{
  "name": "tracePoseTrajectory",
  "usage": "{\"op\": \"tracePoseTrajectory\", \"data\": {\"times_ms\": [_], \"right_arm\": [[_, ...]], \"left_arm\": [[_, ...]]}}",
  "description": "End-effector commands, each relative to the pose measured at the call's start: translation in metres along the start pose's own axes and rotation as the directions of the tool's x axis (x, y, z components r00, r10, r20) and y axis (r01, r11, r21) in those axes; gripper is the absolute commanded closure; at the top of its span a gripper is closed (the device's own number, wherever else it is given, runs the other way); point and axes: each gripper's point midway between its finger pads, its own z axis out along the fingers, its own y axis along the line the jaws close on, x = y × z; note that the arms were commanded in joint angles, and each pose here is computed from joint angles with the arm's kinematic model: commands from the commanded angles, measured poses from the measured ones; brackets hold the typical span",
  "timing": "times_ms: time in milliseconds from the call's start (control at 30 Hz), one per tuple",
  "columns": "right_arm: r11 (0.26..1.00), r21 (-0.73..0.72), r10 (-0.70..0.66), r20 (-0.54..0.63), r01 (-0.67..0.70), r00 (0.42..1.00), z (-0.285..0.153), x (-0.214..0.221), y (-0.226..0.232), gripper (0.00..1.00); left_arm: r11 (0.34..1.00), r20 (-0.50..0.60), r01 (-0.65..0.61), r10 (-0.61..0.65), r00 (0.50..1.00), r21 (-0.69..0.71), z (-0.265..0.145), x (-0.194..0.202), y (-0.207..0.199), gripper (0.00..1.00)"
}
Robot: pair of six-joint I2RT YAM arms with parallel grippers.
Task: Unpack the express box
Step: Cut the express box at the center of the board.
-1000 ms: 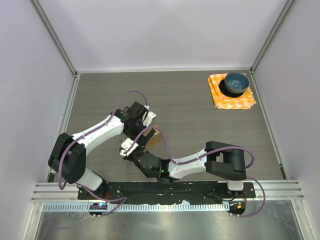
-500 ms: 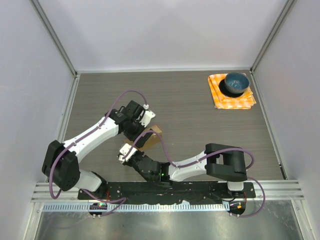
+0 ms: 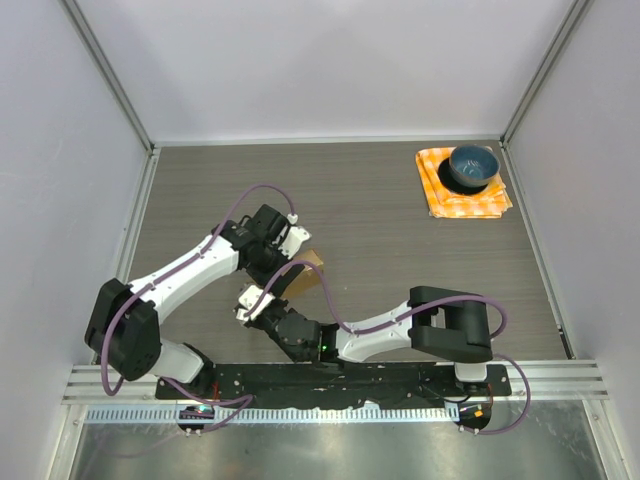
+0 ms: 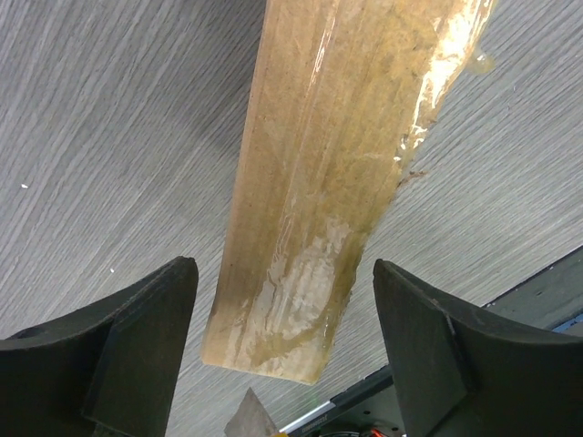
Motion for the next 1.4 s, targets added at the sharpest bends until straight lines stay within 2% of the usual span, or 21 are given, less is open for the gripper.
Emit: {"op": "tracePoseTrajectory", "data": {"times_ms": [0,900,1100,1233,1367], "right_arm": [[0.996,0.049,0.068,0.076,-0.072,0.995,0.01,-0.026,-0.008,0.99],[0.988,0.053,0.147,-0.049,-0.144,0.988,0.003,0.016,0.0,0.99],[0.993,0.084,0.09,-0.119,-0.08,0.989,0.007,0.023,-0.001,0.99],[0.997,0.076,0.022,-0.211,-0.006,0.977,0.004,0.035,0.004,0.99],[0.998,0.061,0.021,-0.269,-0.005,0.963,-0.005,0.043,0.007,0.99]], "left_arm": [[1.0,0.003,0.017,-0.017,1.0,-0.001,-0.003,-0.004,-0.001,0.2],[0.999,0.001,0.037,-0.037,0.999,-0.002,0.001,-0.002,-0.001,0.25],[0.999,0.008,0.032,-0.032,0.999,-0.011,0.0,-0.002,0.0,0.26],[0.999,0.005,0.029,-0.029,1.0,-0.016,0.002,-0.001,0.001,0.27],[0.999,0.0,0.023,-0.023,1.0,-0.022,0.003,0.001,0.002,0.28]]}}
